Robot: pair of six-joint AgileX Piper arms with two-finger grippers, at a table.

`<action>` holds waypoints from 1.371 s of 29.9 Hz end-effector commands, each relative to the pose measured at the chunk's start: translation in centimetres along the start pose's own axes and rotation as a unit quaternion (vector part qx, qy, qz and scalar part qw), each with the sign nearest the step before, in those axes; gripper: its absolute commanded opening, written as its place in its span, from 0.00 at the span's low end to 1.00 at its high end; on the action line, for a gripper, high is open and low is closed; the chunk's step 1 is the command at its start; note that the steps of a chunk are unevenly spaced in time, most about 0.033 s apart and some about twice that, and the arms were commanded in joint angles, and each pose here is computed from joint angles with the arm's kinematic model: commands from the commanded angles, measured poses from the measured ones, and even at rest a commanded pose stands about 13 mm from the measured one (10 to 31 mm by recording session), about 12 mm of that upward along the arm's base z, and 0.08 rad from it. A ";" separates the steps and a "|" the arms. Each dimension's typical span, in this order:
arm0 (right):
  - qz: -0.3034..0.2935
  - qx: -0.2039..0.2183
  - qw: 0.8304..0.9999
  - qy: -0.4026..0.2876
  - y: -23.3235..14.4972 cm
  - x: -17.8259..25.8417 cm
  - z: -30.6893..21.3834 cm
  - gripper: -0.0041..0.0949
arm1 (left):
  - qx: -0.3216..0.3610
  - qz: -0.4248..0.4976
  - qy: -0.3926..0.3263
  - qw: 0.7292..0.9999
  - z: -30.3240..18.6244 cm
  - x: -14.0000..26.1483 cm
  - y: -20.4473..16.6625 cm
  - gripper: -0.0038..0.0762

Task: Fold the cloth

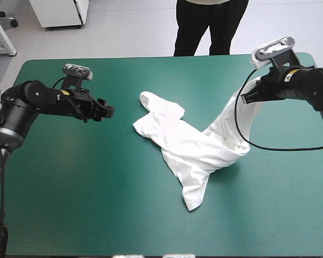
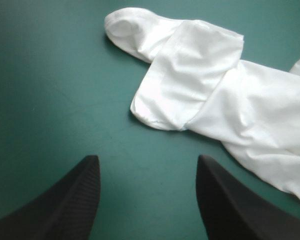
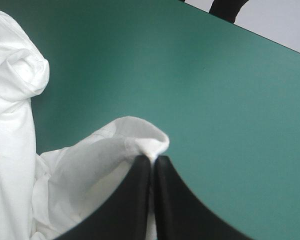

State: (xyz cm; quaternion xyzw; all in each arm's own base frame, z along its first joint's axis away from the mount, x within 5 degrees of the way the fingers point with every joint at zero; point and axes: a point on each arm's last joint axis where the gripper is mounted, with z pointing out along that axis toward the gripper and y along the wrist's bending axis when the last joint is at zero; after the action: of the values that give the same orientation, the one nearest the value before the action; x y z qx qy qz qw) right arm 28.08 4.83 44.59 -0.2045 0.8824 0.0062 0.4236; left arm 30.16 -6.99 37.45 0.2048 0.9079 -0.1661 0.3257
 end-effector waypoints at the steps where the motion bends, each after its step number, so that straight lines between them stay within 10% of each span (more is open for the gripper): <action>1: -0.002 0.019 0.998 -0.057 -0.3 -1.1 -1.9 0.02 | 0.012 0.032 -0.039 0.999 0.1 -2.5 -1.9 0.57; 30: -0.007 0.023 0.998 -0.064 -0.4 -1.2 -1.9 0.02 | 0.034 0.007 0.113 0.993 19.4 -0.5 -0.6 0.57; 38: -0.007 0.024 0.998 -0.066 -0.4 -1.2 -1.9 0.02 | 0.034 0.013 0.103 0.994 19.4 -0.8 -1.0 0.06; 41: -0.007 0.024 0.997 -0.067 -0.4 -1.3 -1.9 0.02 | 0.035 0.025 0.107 0.993 19.3 -0.8 -1.1 0.04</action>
State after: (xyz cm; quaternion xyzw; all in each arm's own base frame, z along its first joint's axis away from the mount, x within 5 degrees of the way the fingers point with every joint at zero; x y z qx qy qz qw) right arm 28.18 4.83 44.70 -0.2053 0.8787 0.0041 0.4310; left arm 40.72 -16.01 21.18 0.2492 0.9367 -0.1527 0.1929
